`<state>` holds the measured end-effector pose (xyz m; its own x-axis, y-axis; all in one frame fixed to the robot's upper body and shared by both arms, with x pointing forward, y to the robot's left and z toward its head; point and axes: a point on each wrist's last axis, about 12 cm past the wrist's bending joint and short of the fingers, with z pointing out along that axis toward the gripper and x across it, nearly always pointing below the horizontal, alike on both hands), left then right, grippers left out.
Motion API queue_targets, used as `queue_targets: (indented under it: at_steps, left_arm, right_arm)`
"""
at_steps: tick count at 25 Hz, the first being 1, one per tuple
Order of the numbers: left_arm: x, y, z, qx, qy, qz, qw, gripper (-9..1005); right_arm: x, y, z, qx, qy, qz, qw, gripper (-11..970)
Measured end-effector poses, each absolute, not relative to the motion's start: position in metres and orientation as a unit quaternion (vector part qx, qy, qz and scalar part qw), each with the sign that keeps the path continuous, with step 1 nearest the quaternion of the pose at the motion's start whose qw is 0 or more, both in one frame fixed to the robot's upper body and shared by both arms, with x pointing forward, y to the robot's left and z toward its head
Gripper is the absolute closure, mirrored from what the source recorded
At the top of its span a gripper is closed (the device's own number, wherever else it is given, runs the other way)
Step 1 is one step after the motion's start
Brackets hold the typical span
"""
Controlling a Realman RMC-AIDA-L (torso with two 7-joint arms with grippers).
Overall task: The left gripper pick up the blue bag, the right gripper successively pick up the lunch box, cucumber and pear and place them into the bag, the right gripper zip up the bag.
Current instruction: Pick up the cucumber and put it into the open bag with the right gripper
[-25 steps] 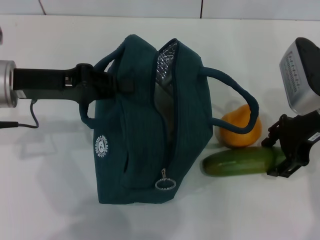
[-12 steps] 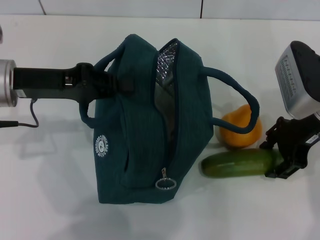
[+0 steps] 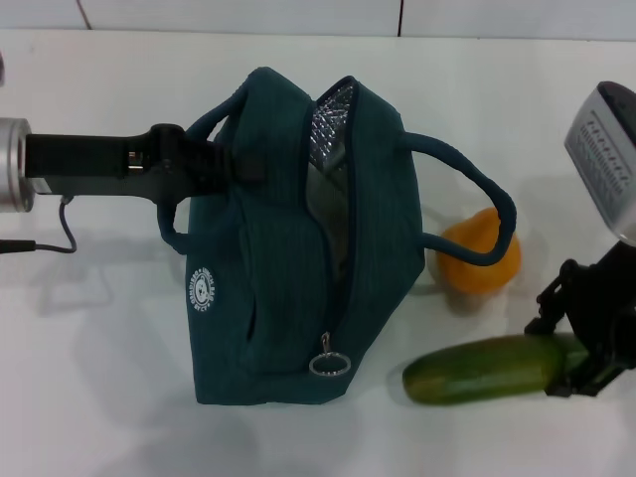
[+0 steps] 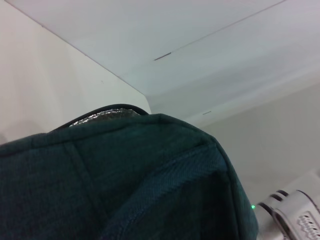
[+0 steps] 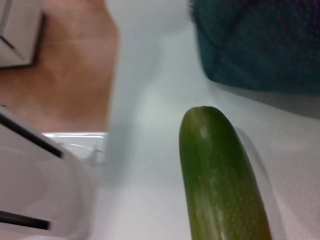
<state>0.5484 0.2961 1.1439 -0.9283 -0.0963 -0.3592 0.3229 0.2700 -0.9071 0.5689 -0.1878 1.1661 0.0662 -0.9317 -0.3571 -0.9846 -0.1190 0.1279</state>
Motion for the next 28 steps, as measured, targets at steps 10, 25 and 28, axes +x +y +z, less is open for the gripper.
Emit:
queue_targets:
  at_steps: [10,25,28]
  left_arm:
    - [0.548,0.294,1.143,0.074,0.776,-0.601,0.174,956]
    - [0.548,0.293,1.143,0.074,0.776,-0.602,0.174,956]
    - [0.548,0.293,1.143,0.074,0.776,-0.602,0.173,956]
  right_arm:
    - [0.554,-0.185,1.192,-0.723,0.618,0.292,0.097,342]
    - [0.555,-0.193,1.202,-0.702,0.608,0.341,0.145,341]
    - [0.555,-0.196,1.204,-0.696,0.607,0.351,0.152,341]
